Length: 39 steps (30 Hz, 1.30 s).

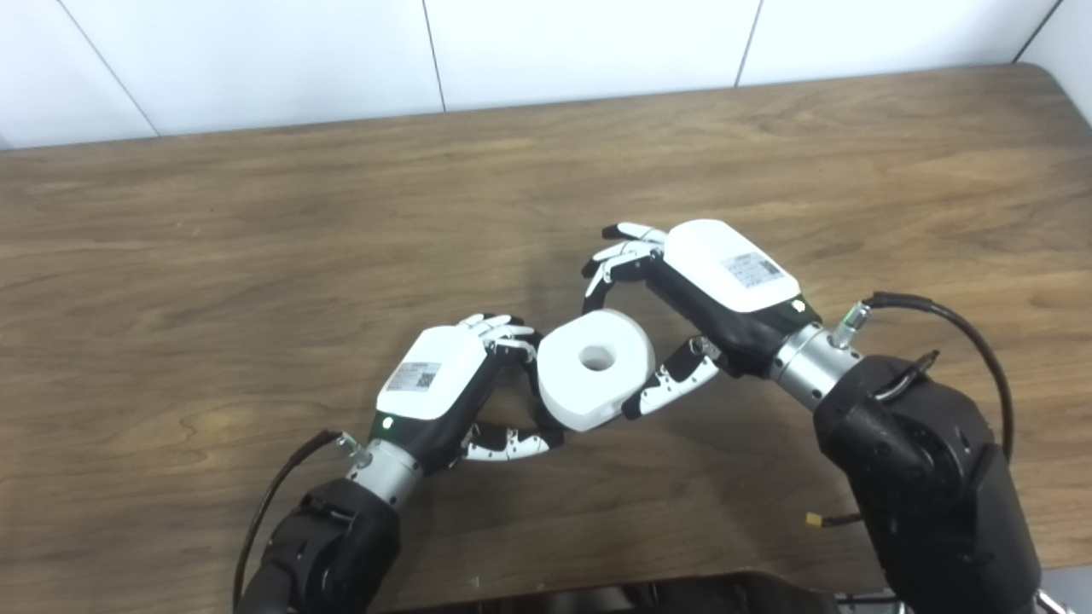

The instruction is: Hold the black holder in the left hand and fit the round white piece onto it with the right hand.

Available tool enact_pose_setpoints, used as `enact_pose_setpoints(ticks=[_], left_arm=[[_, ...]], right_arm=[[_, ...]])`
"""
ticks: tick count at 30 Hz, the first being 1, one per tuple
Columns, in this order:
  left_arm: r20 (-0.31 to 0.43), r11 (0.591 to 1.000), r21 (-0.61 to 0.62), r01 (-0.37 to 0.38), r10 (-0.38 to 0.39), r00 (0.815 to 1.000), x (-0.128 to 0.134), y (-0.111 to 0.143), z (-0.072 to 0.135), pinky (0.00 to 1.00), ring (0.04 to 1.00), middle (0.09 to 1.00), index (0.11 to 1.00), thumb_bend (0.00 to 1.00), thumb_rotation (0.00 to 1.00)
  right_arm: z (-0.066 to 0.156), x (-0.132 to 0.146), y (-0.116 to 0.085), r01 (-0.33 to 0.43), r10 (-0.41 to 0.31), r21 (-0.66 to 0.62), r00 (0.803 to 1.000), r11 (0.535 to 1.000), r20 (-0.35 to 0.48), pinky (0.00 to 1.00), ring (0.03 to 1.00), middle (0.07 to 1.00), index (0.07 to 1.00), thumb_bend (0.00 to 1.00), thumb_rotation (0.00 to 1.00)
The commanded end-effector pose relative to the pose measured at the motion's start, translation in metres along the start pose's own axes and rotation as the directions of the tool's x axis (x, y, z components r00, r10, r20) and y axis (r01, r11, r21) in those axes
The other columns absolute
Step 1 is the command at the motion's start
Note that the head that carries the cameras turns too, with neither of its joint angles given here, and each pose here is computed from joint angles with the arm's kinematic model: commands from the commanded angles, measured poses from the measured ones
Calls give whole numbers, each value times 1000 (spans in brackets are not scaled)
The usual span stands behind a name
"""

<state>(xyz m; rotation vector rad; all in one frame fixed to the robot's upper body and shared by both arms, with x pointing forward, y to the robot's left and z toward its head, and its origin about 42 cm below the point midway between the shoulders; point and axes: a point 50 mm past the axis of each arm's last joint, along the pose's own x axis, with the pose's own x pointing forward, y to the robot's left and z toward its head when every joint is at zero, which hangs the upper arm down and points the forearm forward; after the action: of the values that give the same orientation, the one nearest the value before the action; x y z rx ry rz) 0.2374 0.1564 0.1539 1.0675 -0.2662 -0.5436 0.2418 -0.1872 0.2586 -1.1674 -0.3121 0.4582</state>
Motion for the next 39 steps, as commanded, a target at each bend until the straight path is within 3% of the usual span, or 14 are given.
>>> enact_pose_setpoints(ticks=[1, 14, 26, 27, 28, 29, 32, 39], left_arm=[[1, 1000, 3, 11, -11, 1000, -4, 1, -2, 897, 872, 800, 486, 517, 57], [-3, 1000, 7, 14, -14, 1000, -3, 1, 0, 897, 872, 799, 486, 517, 58], [2, 1000, 11, 8, -8, 1000, -2, 1, 0, 896, 871, 797, 486, 517, 59], [2, 1000, 10, 8, -8, 1000, -2, 1, 0, 895, 871, 797, 486, 517, 59], [3, 1000, 10, 8, -8, 1000, -2, 2, 0, 894, 872, 797, 486, 517, 59], [5, 1000, 9, 7, -7, 1000, -3, 1, 0, 894, 872, 797, 486, 517, 59], [4, 1000, 11, 8, -8, 1000, -2, 2, 0, 893, 870, 795, 486, 517, 58], [-1, 1000, 12, 14, -14, 1000, -2, 2, 0, 896, 874, 798, 486, 517, 58]], right_arm=[[6, 1, -8, 66, -65, -24, 997, 998, 39, 788, 910, 782, 483, 519, 144], [6, 3, -7, 61, -60, -32, 997, 998, 43, 781, 903, 777, 483, 519, 145], [4, 3, -11, 7, -5, -64, 999, 998, 37, 779, 899, 785, 491, 524, 156], [4, 3, -12, -3, 5, -68, 999, 998, 35, 784, 904, 790, 544, 736, 224], [4, 3, -13, -13, 15, -74, 999, 997, 33, 795, 913, 798, 583, 877, 274], [4, 2, -14, -21, 23, -82, 999, 996, 31, 802, 917, 802, 600, 932, 298], [5, 2, -15, -45, 48, -100, 999, 994, 24, 828, 930, 823, 634, 995, 348], [7, 1, -20, -78, 80, -116, 997, 990, 14, 888, 967, 879, 704, 1000, 356]])
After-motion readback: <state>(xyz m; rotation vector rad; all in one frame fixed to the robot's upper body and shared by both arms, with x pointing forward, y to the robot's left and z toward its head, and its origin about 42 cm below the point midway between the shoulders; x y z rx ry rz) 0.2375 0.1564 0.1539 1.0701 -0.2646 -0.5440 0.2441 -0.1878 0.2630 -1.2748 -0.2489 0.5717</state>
